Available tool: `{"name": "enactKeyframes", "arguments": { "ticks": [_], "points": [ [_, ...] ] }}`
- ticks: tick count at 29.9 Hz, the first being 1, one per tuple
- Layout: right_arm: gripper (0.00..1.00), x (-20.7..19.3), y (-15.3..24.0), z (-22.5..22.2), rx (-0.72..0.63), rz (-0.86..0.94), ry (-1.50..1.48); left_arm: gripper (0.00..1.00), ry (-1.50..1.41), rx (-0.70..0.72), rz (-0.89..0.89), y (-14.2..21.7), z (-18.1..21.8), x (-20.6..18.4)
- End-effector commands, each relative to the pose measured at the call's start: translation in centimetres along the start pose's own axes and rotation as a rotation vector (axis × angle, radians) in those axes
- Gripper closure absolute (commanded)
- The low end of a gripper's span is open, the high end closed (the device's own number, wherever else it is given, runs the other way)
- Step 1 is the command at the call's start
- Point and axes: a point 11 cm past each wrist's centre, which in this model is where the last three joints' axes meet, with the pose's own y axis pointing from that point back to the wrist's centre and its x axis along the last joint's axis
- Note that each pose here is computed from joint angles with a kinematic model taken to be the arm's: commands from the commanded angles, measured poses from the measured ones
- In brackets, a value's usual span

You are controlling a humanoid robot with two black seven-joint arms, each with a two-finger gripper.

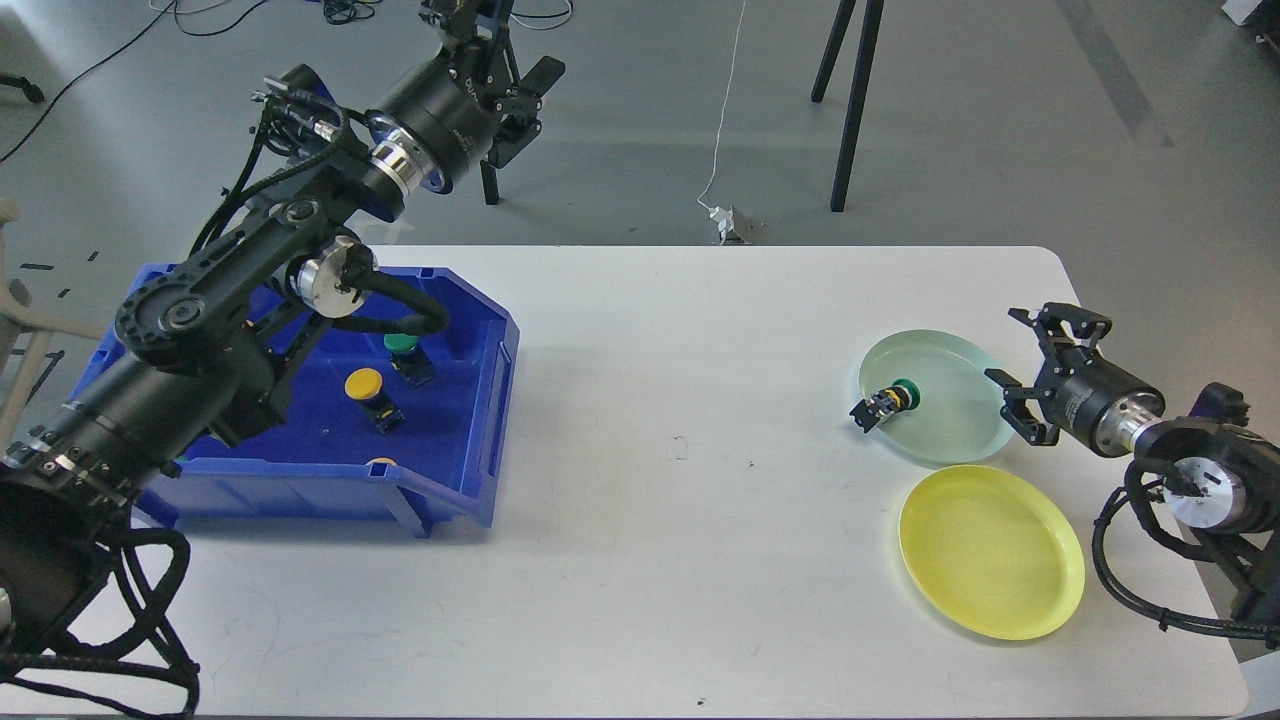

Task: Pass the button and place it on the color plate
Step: 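Lower the button onto the pale green plate and open the right gripper, then withdraw the right arm and move the left gripper back over the bin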

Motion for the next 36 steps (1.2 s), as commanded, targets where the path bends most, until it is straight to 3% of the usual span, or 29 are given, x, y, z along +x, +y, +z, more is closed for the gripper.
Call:
{"name": "enactKeyframes", "arguments": {
  "ticks": [1,8,12,19,22,32,36],
  "points": [
    [0.17,3.0,2.0,-4.8,0.122,0.02,-0.03,0.01,-0.015,-0.008,0.004,0.4,0.6,0.6],
    [0.14,7.4,6.6,-14.4,0.392,0.06,-0.17,0.01,-0.054,0.0,0.024,1.1,1.0,1.8],
    [0.12,8.3,8.0,-16.9,0.517,0.041,-0.316,0.01,-0.114,-0.02,0.001,2.1,2.8,2.4],
    [0.07,8.7,8.2,-17.1,0.616,0.027,-0.484,0.01,-0.439,0.083,-0.045,5.4,3.0,4.5],
    [0.06,7.1,6.4,-16.2,0.623,-0.015,-0.552,0.01,-0.62,0.11,-0.085,7.4,2.9,5.7],
    [0.06,5.0,4.2,-13.5,0.602,-0.053,-0.639,0.04,-1.256,0.444,-0.391,15.2,-2.6,8.2],
    [0.06,4.9,4.1,-13.3,0.593,-0.054,-0.638,0.05,-1.447,0.54,-0.513,16.9,-4.8,8.9]
  ]
}}
